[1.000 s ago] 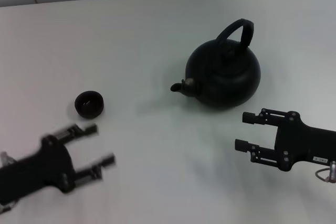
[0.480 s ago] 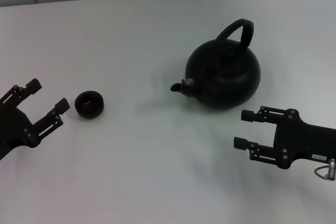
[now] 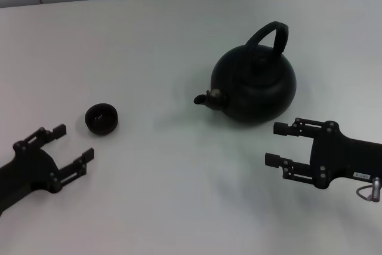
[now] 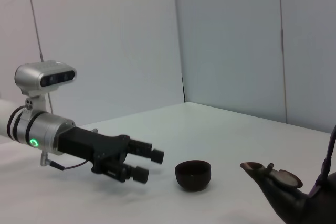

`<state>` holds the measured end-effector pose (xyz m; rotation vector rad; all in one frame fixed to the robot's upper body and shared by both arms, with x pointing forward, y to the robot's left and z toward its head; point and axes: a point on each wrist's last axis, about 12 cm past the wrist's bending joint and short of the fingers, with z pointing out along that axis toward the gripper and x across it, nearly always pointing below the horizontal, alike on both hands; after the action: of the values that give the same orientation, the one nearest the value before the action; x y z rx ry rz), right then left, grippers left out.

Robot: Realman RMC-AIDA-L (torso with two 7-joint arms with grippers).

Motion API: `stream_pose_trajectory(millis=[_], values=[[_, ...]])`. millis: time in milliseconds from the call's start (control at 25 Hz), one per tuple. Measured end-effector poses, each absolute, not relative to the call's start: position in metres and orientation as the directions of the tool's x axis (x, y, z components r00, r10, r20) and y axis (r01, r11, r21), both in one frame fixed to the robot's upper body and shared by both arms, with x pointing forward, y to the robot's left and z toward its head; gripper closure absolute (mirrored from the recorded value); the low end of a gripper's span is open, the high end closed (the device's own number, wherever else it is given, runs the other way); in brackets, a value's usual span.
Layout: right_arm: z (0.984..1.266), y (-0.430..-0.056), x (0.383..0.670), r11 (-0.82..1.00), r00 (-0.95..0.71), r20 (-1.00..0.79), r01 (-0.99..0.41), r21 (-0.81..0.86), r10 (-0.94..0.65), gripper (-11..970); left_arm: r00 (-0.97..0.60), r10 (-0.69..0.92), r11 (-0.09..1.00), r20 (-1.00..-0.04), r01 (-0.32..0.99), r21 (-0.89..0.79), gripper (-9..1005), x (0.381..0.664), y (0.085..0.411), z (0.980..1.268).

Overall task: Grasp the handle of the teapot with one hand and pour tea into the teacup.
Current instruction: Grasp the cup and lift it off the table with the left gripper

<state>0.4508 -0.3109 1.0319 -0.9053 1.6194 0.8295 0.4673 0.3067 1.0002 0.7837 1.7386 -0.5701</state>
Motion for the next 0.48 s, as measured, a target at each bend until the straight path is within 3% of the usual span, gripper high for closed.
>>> stream_pose_trajectory(millis=[480], values=[[1.033,-0.311,0.451,0.47,-0.153,-0.977,-0.88,0.066,-0.149,328,-0.185,0.237,0.664,-0.954,0.747,0.02,268,0.482,0.298,1.001]])
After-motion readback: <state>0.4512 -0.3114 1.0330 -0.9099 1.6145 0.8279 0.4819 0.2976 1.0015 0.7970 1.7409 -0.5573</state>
